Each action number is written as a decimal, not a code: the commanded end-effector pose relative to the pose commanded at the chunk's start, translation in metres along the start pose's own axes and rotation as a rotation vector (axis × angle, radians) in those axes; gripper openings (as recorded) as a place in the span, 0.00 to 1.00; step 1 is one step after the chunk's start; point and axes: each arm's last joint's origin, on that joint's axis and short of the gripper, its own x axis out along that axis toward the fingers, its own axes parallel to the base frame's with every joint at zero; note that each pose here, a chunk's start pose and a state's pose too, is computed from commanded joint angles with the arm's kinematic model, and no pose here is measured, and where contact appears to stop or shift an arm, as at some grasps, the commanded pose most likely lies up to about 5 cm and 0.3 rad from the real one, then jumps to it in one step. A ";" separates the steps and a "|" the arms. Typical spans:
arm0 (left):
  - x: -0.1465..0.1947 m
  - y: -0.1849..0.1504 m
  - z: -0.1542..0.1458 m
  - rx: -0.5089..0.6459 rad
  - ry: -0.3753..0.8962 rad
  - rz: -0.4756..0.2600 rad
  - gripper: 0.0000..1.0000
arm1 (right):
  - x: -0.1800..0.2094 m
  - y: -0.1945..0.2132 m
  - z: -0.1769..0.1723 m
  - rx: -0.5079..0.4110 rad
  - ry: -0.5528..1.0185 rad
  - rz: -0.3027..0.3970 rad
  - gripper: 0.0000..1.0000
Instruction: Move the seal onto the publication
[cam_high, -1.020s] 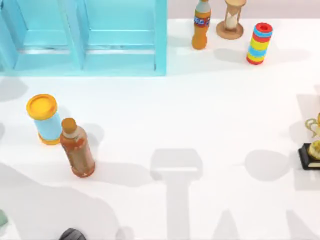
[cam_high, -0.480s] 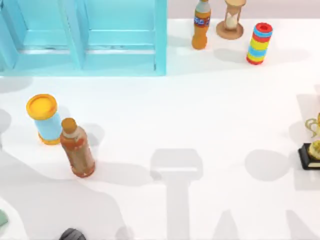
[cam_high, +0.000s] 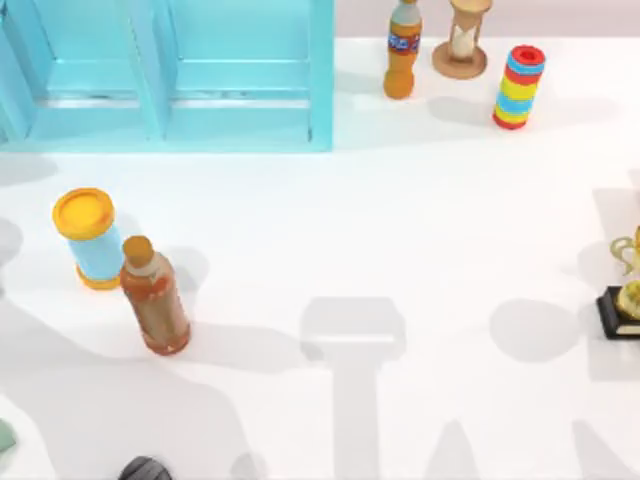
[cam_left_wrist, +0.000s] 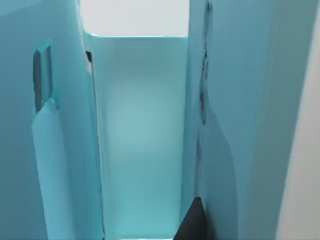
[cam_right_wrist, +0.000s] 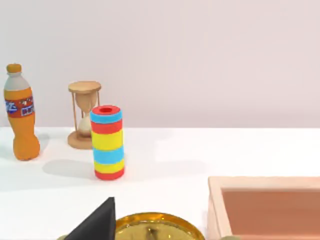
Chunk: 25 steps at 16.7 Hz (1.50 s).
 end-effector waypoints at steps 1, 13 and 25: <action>0.000 0.000 0.000 0.000 0.000 0.000 0.17 | 0.000 0.000 0.000 0.000 0.000 0.000 1.00; -0.001 0.001 0.000 0.000 0.001 0.001 0.00 | 0.000 0.000 0.000 0.000 0.000 0.000 1.00; -0.120 0.021 0.172 0.033 -0.050 0.041 0.00 | 0.000 0.000 0.000 0.000 0.000 0.000 1.00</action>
